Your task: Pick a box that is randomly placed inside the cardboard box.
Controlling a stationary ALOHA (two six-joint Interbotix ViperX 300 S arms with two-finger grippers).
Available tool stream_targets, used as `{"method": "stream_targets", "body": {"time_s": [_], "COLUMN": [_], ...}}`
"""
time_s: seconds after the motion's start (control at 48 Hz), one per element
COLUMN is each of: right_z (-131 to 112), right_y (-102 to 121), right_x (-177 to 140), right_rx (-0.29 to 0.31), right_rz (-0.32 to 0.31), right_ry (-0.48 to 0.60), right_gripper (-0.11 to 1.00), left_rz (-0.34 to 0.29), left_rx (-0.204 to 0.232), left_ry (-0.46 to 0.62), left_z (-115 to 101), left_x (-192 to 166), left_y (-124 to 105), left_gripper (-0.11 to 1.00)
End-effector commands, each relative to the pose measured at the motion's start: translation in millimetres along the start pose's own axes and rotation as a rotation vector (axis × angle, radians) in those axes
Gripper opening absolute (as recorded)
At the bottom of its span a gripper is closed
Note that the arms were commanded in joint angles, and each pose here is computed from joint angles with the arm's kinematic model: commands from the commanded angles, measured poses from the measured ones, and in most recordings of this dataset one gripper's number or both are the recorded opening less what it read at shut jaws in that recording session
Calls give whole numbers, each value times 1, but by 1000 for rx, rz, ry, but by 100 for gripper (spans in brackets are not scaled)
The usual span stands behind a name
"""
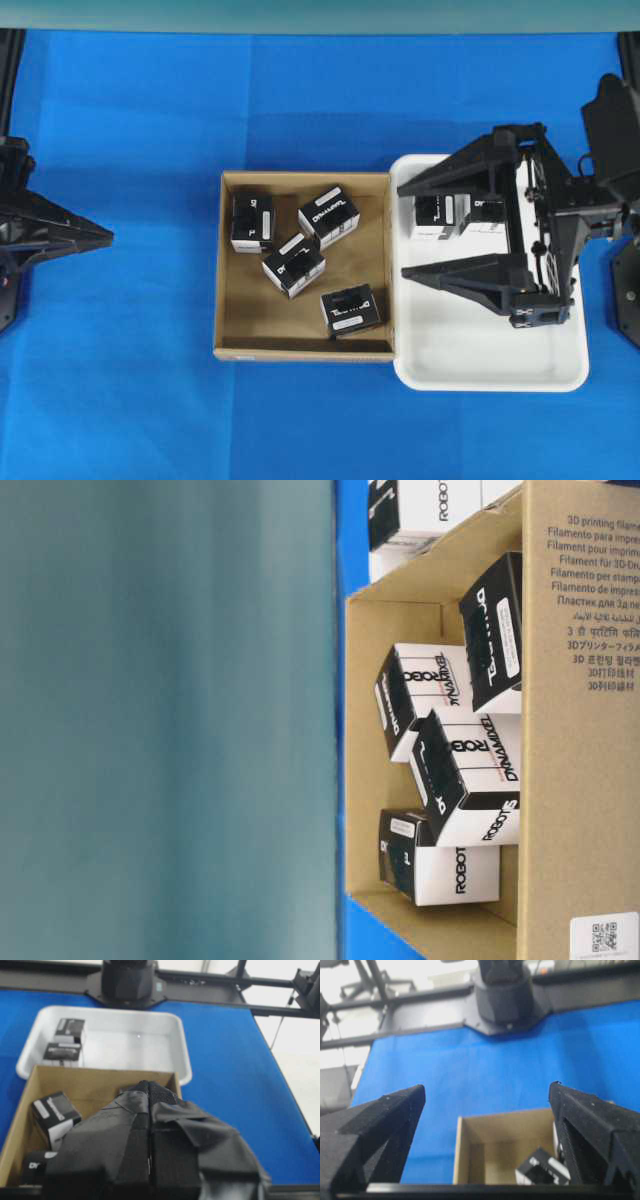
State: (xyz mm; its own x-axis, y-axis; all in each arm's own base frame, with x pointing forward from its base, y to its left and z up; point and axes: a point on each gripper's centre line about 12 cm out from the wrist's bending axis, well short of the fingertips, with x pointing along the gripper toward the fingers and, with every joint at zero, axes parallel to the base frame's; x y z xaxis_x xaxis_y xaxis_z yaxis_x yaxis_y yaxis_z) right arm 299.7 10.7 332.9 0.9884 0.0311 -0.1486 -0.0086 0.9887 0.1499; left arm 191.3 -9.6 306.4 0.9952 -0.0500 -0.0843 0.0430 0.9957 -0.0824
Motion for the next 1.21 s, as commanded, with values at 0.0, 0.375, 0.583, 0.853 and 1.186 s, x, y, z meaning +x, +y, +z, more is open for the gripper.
{"method": "stream_targets", "body": {"time_s": [0.0,0.375,0.583,0.853,1.186], "right_z": [2,-8,-8,-8,-10], "right_y": [-1,-2,-3,-2,1], "right_x": [1,15,16,14,9], "right_rx": [-9,-15,-11,-18,-20], "right_rz": [-3,-8,-9,-8,5], "right_ry": [-28,10,11,8,7], "right_gripper": [99,99,99,99,99], "left_rz": [-5,-1,2,-10,-14], "left_rx": [0,-2,-6,-2,-2], "left_ry": [-43,-23,32,21,-14], "left_z": [14,17,13,15,21], "left_x": [0,-15,-18,-20,-23], "left_y": [-1,-1,-1,-3,-4], "left_gripper": [-7,-7,-7,-7,-7]}}
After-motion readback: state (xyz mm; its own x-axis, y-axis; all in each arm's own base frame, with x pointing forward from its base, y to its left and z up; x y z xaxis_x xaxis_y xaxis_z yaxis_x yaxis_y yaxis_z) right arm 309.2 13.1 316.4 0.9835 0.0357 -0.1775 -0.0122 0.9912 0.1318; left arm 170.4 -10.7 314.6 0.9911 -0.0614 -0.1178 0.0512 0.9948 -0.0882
